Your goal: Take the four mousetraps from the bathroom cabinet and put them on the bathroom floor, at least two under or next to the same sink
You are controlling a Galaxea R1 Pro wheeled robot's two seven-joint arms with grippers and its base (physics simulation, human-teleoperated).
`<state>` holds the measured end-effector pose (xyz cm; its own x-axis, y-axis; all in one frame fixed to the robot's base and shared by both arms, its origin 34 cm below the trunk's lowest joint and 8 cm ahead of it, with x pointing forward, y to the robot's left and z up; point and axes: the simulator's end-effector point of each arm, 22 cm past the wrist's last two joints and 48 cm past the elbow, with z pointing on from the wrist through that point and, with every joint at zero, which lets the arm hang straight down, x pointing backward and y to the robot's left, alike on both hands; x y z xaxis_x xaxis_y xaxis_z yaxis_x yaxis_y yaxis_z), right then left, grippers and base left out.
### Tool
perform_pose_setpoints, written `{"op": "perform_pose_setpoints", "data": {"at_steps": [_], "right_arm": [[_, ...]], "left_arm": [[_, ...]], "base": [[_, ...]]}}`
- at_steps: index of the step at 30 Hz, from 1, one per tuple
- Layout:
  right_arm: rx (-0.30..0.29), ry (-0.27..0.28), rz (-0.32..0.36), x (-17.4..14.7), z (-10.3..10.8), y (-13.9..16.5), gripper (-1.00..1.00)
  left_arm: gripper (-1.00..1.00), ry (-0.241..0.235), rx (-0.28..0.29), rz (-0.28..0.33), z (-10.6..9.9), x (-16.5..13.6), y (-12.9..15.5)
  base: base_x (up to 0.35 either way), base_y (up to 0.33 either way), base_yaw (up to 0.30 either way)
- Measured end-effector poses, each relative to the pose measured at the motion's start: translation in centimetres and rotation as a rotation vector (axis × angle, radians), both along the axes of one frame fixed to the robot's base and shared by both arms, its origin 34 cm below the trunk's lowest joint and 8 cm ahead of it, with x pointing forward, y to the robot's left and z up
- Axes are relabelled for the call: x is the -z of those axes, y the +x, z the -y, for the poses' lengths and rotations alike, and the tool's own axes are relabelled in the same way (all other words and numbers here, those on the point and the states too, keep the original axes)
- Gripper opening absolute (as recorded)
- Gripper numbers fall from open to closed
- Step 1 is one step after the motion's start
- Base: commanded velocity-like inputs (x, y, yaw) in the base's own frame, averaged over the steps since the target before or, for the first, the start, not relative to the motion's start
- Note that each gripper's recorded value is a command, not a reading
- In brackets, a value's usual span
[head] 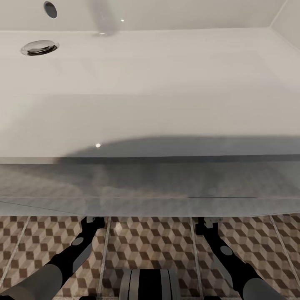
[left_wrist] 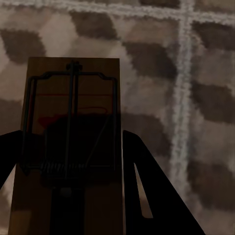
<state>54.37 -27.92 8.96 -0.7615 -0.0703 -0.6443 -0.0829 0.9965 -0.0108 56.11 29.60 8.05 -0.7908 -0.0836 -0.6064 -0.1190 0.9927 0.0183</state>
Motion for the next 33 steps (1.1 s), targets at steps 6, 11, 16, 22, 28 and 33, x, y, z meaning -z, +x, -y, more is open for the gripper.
{"op": "perform_pose_setpoints", "data": {"at_steps": [6,11,16,22,28,33], "right_arm": [[0.0,-0.001,0.0,0.0,0.01,0.0,-1.0],[-0.001,-0.001,-0.004,0.2,-0.01,-0.17,-1.0],[-0.002,-0.001,-0.006,0.23,-0.02,-0.22,-1.0],[-0.002,-0.001,-0.006,0.24,-0.02,-0.23,-1.0],[-0.002,-0.001,-0.006,0.24,-0.02,-0.23,-1.0],[-0.002,-0.001,-0.006,0.24,-0.02,-0.23,-1.0]], "left_arm": [[-1.0,-0.001,0.0,0.002,0.09,-0.03,0.05],[-1.0,-0.003,-0.001,-0.004,0.2,0.2,-0.13],[-1.0,-0.003,0.0,-0.004,0.21,0.2,-0.13],[-1.0,-0.003,-0.002,0.0,0.18,0.15,-0.06],[-1.0,-0.003,-0.002,0.002,0.17,0.12,-0.03],[-1.0,-0.004,-0.003,0.001,0.19,0.13,-0.04]], "base": [[0.0,0.0,0.0],[0.0,0.0,0.0],[0.0,0.0,0.0],[0.0,0.0,0.0],[0.0,0.0,0.0],[0.0,0.0,0.0]]}}
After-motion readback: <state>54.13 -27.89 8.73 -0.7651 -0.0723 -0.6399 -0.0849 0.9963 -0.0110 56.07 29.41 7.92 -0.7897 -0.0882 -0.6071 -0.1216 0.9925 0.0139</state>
